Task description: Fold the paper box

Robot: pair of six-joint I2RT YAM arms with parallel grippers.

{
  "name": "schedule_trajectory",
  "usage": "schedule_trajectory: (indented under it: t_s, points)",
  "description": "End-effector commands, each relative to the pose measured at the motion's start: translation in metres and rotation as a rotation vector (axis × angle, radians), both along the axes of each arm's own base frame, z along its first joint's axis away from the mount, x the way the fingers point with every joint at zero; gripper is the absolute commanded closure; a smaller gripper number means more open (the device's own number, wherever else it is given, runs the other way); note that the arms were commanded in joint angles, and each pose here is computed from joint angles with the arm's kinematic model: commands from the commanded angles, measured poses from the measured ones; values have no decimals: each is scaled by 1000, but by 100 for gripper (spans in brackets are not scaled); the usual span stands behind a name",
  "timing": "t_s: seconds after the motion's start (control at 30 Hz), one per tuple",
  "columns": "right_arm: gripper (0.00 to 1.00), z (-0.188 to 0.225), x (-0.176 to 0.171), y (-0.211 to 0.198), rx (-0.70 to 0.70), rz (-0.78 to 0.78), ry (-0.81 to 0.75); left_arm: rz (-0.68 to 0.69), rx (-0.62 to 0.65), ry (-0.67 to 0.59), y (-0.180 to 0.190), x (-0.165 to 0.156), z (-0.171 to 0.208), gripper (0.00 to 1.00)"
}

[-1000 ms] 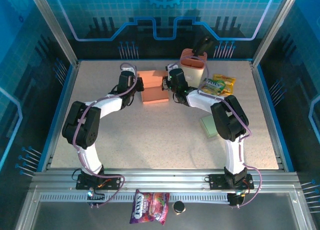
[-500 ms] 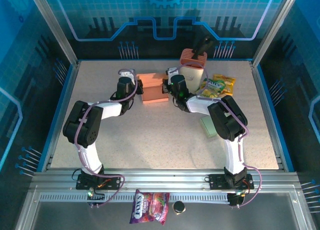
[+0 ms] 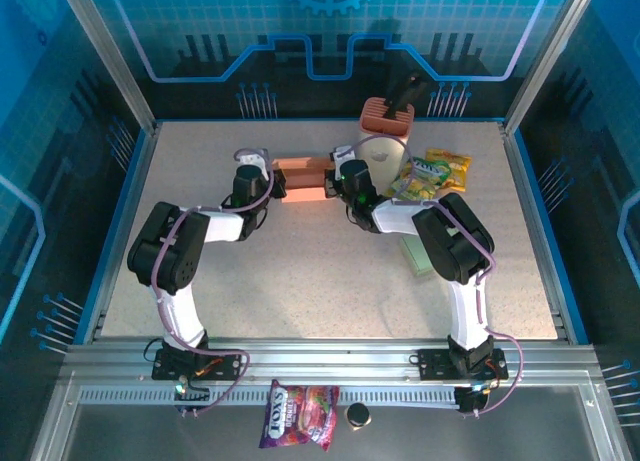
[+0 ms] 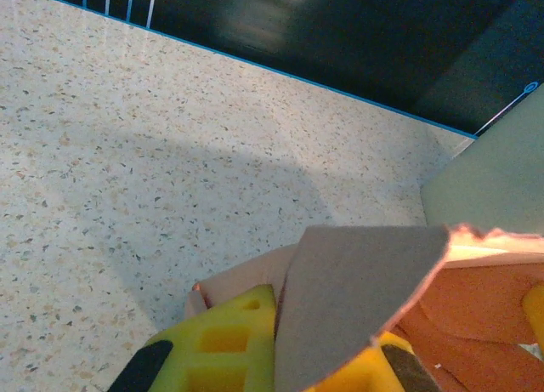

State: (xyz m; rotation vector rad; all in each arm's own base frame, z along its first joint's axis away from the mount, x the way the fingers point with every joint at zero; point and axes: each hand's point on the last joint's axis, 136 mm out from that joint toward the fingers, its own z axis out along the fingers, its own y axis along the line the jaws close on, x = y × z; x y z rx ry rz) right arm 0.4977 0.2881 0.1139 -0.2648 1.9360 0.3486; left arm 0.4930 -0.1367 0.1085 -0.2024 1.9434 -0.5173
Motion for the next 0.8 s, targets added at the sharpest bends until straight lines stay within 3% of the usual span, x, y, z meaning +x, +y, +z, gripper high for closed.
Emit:
schedule_trajectory:
  t_s: [0.0,0.33,0.57,0.77]
  points:
    - [84,7,-24,26,12,93,6,-130,-55,35,-36,-20,-11,95]
    - [52,36,-45,9,99,15,191,-62,24,63,-30,-25,-16,97]
    - [38,37,-76,-6,218,-48,410,-30,57,76,-29,-24,-17,98]
    - [37,43,-86,-23,297,-97,526,-14,80,86,-29,-23,-18,98]
